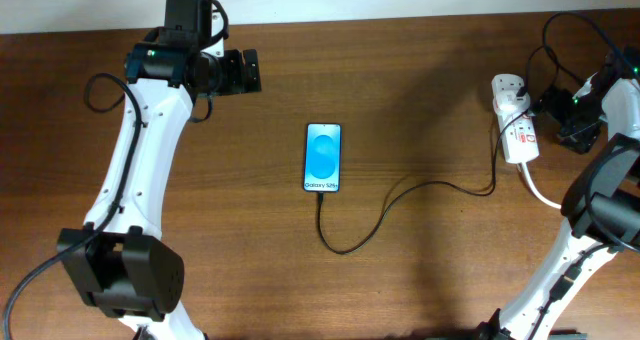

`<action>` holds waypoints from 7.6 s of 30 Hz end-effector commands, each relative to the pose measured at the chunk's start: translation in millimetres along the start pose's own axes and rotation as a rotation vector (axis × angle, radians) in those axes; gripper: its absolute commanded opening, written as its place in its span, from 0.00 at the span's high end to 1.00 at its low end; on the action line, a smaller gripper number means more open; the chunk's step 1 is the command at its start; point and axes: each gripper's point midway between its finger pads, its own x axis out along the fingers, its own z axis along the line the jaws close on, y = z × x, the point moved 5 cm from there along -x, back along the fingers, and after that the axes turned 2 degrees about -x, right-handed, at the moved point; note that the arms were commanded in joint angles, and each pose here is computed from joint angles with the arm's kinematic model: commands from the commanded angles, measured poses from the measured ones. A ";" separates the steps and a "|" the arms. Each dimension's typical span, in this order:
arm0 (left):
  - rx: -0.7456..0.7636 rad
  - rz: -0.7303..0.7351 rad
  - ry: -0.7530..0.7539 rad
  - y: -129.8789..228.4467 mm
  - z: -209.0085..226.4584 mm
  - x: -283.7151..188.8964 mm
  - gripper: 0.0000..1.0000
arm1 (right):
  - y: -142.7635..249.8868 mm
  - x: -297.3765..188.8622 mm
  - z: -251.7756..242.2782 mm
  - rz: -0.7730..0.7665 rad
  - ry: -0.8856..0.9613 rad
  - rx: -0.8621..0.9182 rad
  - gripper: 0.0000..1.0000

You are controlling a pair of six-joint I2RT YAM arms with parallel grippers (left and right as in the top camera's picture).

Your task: Plug charger to phone and switch on socket

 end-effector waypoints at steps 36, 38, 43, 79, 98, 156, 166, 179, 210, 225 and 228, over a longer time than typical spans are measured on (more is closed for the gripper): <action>0.006 0.006 -0.014 1.2 3.3 2.1 0.01 | 24.5 -18.7 20.9 0.087 -0.050 -0.050 0.02; 0.006 0.006 -0.014 1.2 3.3 2.1 0.01 | 22.3 -61.1 20.6 0.028 -0.059 -0.041 0.01; 0.005 0.006 -0.014 1.2 3.3 2.1 0.01 | 45.8 -170.4 27.3 -0.097 -0.073 -0.024 0.01; 0.005 0.006 -0.014 1.2 3.3 2.1 0.01 | 264.9 -257.0 56.4 -0.113 -0.145 -0.429 0.02; 0.006 0.006 -0.014 1.3 3.2 2.1 0.01 | 342.8 -264.3 40.2 -0.770 -0.356 -0.721 0.01; 0.005 0.006 -0.014 1.3 3.2 2.1 0.01 | 321.6 -133.2 47.4 -1.191 -0.419 -0.782 0.02; 0.006 0.006 -0.014 1.2 3.3 2.1 0.01 | 321.5 -133.3 47.5 -1.192 -0.419 -0.782 0.01; 0.005 0.006 -0.015 1.4 3.4 2.1 0.01 | 321.5 -133.3 47.5 -1.192 -0.419 -0.782 0.02; 0.008 -0.011 -0.222 181.4 66.6 -75.7 0.01 | 321.5 -133.3 47.5 -1.192 -0.419 -0.782 0.02; 0.007 -0.476 -0.096 241.3 75.4 -128.9 0.01 | 321.5 -133.3 47.5 -1.192 -0.419 -0.782 0.02; 0.007 -0.478 -0.096 241.3 75.6 -127.5 0.01 | 321.5 -133.3 47.5 -1.192 -0.419 -0.782 0.02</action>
